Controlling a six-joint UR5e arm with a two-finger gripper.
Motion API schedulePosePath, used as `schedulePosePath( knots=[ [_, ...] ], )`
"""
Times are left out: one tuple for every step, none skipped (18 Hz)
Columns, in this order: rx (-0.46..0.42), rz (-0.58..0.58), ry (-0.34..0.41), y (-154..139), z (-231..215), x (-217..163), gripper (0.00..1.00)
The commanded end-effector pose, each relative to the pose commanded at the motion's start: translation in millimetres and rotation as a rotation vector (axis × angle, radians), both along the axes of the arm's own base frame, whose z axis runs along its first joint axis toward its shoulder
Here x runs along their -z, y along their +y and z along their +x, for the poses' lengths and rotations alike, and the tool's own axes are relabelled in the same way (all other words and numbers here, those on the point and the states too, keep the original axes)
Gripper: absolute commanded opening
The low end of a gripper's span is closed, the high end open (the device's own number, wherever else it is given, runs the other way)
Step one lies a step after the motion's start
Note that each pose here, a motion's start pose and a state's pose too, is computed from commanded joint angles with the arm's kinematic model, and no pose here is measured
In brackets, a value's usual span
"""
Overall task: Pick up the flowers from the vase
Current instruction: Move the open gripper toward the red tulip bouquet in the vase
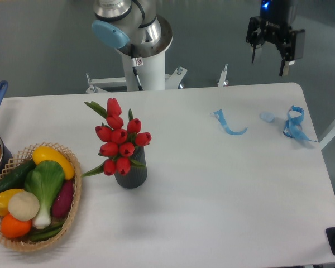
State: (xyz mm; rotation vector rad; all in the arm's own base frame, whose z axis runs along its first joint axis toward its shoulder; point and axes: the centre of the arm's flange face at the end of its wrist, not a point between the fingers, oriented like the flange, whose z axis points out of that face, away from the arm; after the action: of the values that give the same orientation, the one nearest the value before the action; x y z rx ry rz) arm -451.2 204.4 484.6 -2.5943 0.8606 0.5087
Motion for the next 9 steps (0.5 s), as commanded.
schedulePosePath(
  knots=[
    [0.0, 0.003, -0.003, 0.8, 2.4, 0.3, 1.0],
    [0.0, 0.004, -0.007, 2.9, 3.4, 0.5, 1.0],
    [0.0, 0.005, -0.006, 3.6, 3.1, 0.8, 1.0],
    [0.0, 0.002, -0.003, 4.0, 4.4, 0.1, 1.0],
    [-0.001, 0.003, -0.001, 3.7, 7.9, -1.0, 1.0],
    [0.001, 0.005, -0.012, 3.8, 10.5, 4.7, 1.0],
    [-0.001, 0.004, -0.022, 2.9, 13.1, 10.2, 1.0],
    [0.0, 0.005, -0.025, 2.8, 16.7, 12.2, 1.0],
    [-0.011, 0.013, -0.029, 3.6, 21.0, 14.0, 1.0]
  ],
)
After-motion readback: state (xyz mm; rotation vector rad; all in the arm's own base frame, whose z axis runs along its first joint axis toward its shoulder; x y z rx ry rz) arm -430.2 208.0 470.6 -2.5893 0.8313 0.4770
